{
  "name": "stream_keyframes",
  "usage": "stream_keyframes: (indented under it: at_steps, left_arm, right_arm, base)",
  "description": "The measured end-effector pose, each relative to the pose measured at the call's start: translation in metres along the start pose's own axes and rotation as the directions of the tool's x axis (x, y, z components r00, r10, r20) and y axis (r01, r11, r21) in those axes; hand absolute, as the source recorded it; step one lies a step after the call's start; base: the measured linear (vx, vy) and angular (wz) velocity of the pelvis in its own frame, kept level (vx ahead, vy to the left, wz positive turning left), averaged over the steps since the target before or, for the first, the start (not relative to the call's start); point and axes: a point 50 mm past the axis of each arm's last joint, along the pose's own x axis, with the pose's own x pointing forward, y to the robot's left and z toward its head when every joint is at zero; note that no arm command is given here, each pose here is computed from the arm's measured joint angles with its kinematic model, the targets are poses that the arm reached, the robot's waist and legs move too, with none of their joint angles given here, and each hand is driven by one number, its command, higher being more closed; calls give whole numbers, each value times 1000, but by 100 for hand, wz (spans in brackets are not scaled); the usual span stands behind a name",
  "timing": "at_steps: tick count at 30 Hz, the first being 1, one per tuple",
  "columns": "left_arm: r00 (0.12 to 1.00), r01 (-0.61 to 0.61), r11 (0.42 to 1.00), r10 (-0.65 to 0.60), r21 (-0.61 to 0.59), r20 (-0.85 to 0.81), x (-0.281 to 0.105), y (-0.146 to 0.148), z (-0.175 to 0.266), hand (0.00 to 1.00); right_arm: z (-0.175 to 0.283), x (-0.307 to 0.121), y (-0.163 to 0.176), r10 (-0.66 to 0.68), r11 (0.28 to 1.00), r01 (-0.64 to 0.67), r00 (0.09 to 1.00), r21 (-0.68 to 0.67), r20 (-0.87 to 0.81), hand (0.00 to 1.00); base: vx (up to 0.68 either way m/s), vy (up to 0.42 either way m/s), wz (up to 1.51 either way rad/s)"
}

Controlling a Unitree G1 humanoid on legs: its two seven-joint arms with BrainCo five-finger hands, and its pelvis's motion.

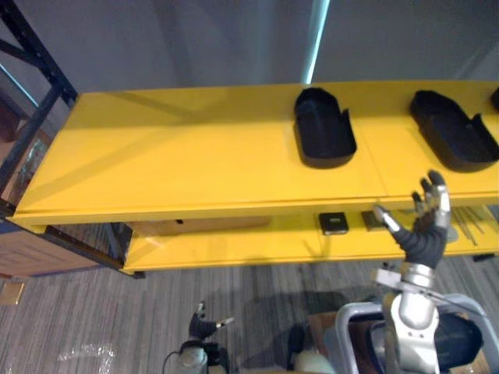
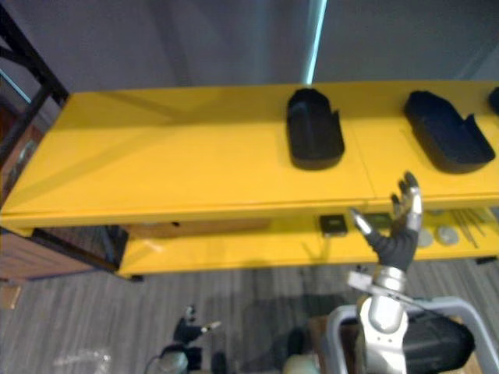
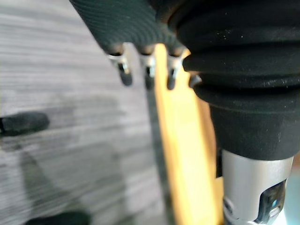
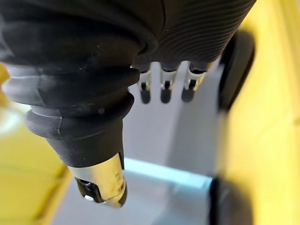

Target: Walk over and take plastic housings, then place them on the shelf

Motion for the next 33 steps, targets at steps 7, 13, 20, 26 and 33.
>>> stream_keyframes:
  at_steps: [7, 13, 20, 26, 33]
  left_arm:
    - [983, 65, 993, -47, 99, -180, -7, 1, -36, 0]
    - [978, 70, 988, -42, 134, -204, -4, 8, -36, 0]
    - [957, -193, 957, 135, -216, -256, -15, 46, -55, 0]
    - [934, -311, 874, 209, -374, -290, -21, 56, -63, 0]
    - [972, -220, 928, 185, -302, -143, -6, 48, -26, 0]
  right_arm:
    - [-25, -33, -57, -219, 966, 189, 961, -178, -169, 0]
    - [-35, -60, -66, -252, 962, 211, 927, -171, -278, 0]
    - [-28, -21, 30, 197, 980, -185, 962, 80, -190, 0]
    - [-28, -16, 49, 288, 953, -265, 942, 148, -174, 0]
    - [-31, -42, 63, 356, 922, -300, 905, 244, -232, 0]
  base:
    - [-43, 19, -127]
    - [-5, -18, -28]
    - [3, 10, -94]
    - [-113, 156, -41]
    - [-140, 101, 16]
